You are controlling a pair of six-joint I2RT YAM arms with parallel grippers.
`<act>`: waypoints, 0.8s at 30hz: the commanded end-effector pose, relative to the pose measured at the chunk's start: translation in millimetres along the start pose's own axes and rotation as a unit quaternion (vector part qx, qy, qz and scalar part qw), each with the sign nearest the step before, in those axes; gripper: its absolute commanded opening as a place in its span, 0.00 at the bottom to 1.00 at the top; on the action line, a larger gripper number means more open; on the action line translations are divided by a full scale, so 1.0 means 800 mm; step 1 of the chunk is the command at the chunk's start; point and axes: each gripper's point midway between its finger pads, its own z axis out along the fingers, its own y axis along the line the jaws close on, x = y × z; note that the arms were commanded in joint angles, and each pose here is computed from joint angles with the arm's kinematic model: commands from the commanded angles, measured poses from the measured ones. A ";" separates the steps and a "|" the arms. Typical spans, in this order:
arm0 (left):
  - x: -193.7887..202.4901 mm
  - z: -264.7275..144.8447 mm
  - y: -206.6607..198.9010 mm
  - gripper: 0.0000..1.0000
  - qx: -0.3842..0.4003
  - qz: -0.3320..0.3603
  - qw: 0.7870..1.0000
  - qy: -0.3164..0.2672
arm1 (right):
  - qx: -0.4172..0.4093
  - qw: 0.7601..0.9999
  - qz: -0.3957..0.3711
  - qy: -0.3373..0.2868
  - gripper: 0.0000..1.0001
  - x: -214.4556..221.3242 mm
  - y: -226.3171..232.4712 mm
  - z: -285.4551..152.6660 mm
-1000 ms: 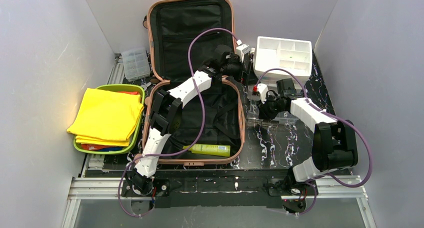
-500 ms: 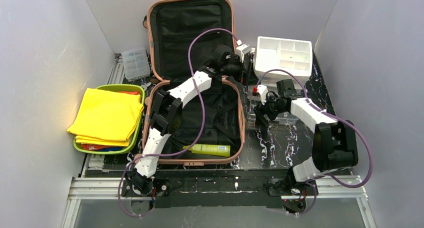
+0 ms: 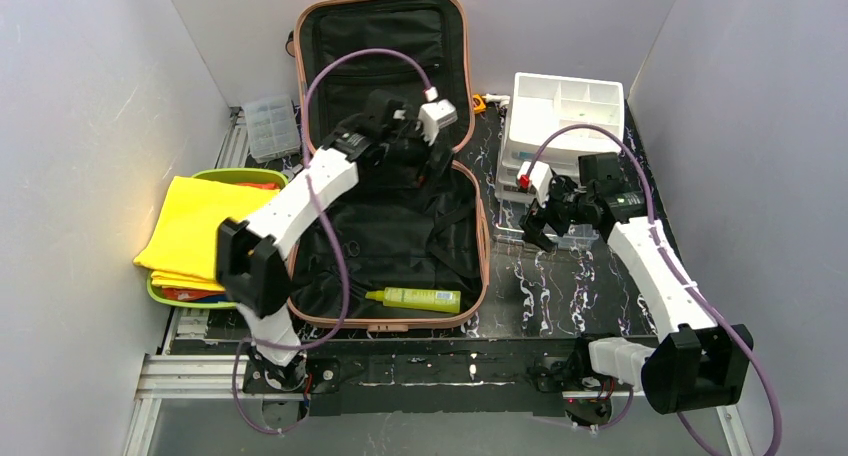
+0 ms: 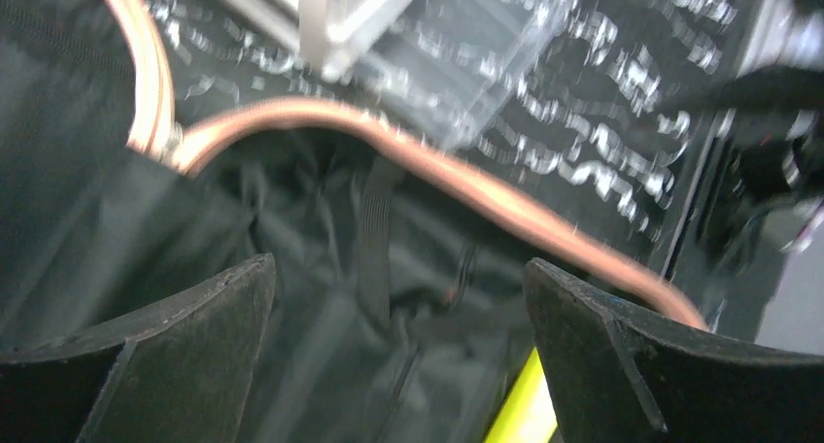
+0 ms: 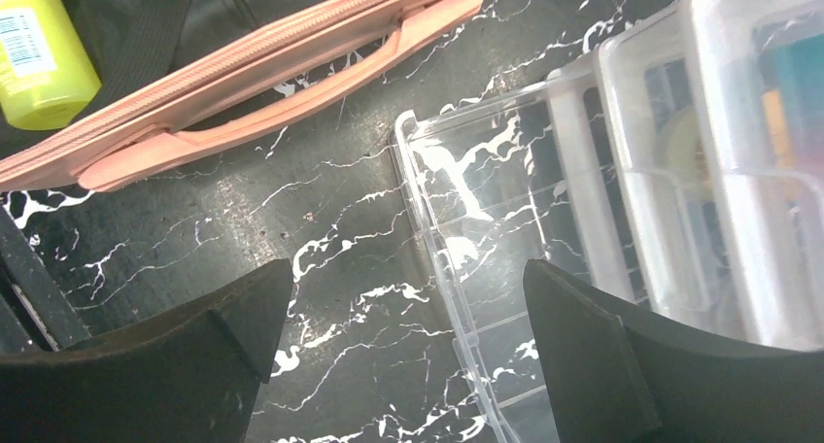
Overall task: Open, take out, and arrange the luggage
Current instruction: Adjust the storage box in the opened luggage, then pick up the makeup from the opened luggage.
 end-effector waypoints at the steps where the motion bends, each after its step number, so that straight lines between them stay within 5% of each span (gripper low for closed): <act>1: 0.121 -0.052 -0.007 0.98 -0.032 0.080 0.988 0.127 | -0.015 0.999 -0.036 0.000 0.98 -0.025 0.008 -0.034; 9: 0.245 -0.041 -0.068 0.98 0.036 0.057 0.967 0.244 | 0.009 0.998 -0.064 0.004 0.98 -0.053 0.003 -0.076; 18: 0.280 -0.017 -0.106 0.98 0.100 -0.038 0.947 0.302 | 0.010 0.998 -0.056 -0.002 0.98 -0.043 0.016 -0.074; 24: 0.296 -0.010 -0.127 0.98 0.112 -0.041 0.940 0.319 | 0.017 0.999 -0.051 0.004 0.98 -0.030 0.016 -0.066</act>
